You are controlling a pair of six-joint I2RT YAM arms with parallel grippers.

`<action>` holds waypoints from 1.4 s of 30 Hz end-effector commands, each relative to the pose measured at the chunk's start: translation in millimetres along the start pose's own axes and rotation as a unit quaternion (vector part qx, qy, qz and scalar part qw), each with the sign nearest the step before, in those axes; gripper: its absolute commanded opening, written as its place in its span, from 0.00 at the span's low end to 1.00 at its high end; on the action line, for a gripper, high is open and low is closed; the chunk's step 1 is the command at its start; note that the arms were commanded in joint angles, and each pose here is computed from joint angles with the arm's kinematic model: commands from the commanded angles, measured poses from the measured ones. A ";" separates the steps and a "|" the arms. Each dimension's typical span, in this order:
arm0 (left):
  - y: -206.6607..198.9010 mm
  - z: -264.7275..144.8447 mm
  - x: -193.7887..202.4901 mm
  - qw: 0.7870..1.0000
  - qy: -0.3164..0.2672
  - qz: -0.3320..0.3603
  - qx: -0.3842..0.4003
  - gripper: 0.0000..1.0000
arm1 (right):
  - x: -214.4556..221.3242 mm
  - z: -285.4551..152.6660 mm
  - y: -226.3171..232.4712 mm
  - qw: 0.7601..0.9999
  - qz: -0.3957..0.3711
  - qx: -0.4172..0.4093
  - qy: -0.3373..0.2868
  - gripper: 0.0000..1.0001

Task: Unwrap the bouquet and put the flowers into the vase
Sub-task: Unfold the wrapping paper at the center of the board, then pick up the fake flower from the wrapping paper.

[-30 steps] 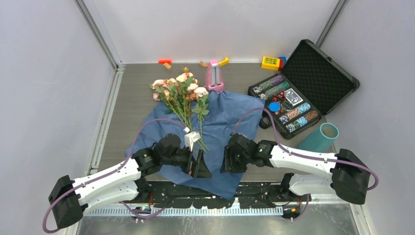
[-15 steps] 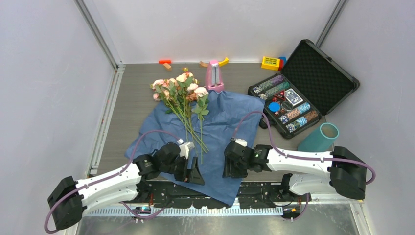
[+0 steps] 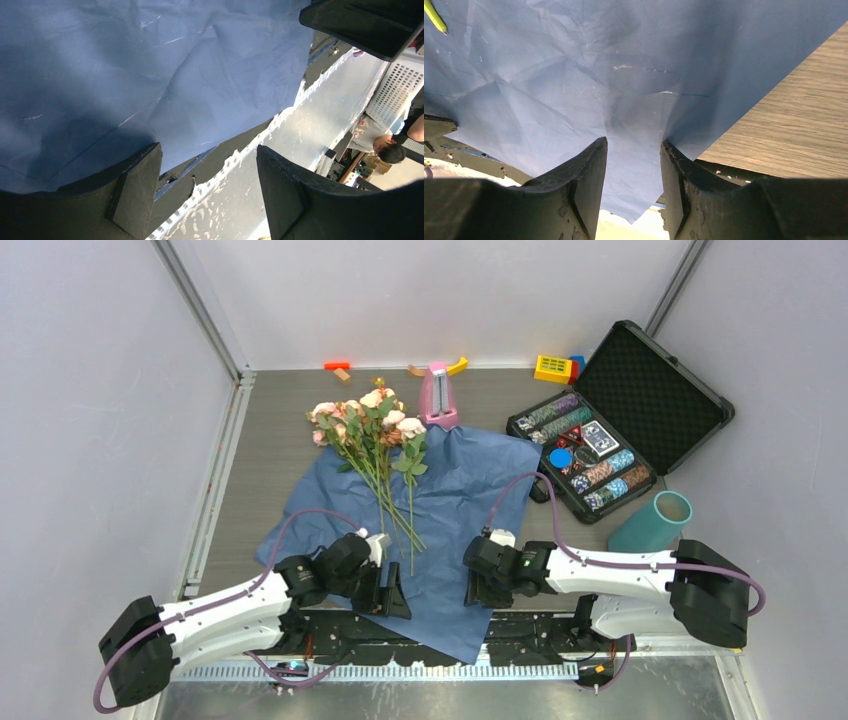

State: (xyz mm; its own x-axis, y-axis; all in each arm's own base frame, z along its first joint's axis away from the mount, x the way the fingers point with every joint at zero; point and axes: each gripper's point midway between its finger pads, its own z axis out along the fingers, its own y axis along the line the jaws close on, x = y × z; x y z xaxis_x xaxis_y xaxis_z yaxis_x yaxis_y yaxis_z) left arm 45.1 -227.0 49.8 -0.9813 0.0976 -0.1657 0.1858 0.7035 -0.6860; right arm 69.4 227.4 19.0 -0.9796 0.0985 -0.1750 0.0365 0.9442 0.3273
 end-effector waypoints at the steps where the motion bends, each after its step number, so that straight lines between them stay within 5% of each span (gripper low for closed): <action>1: 3.3 -2.3 -2.8 1.000 -0.008 -0.006 -0.018 0.71 | -3.2 3.4 -3.2 1.000 0.011 0.005 -0.015 0.49; 10: -41.8 -56.5 -77.7 0.986 -0.144 0.066 -0.057 0.99 | -49.1 -50.9 20.9 0.994 -0.012 -0.004 -0.111 0.58; 21: -20.4 -93.6 -201.8 0.951 -0.269 0.039 -0.145 0.99 | -148.4 -122.1 63.6 0.967 -0.043 -0.008 -0.250 0.66; 30: 47.3 -61.7 -258.2 0.930 -0.275 0.040 -0.239 0.79 | -237.0 -133.5 57.7 0.955 0.004 -0.024 -0.296 0.64; 38: 75.4 -34.8 -264.4 0.935 -0.245 0.025 -0.254 0.46 | -247.5 -117.2 36.6 0.962 0.008 -0.002 -0.273 0.64; 42: 83.9 -25.7 -263.1 0.936 -0.234 0.021 -0.261 0.43 | -243.8 -108.9 25.9 0.965 0.025 0.004 -0.262 0.64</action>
State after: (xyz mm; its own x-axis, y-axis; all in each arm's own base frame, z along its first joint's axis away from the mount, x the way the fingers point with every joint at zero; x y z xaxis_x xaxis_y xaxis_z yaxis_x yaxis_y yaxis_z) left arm 299.0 -170.4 49.5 -0.8542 -0.0941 -0.5113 0.0404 0.9685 -0.2457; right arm 284.7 194.0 172.9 -0.7455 0.2747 -0.6073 0.0872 0.9435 0.3198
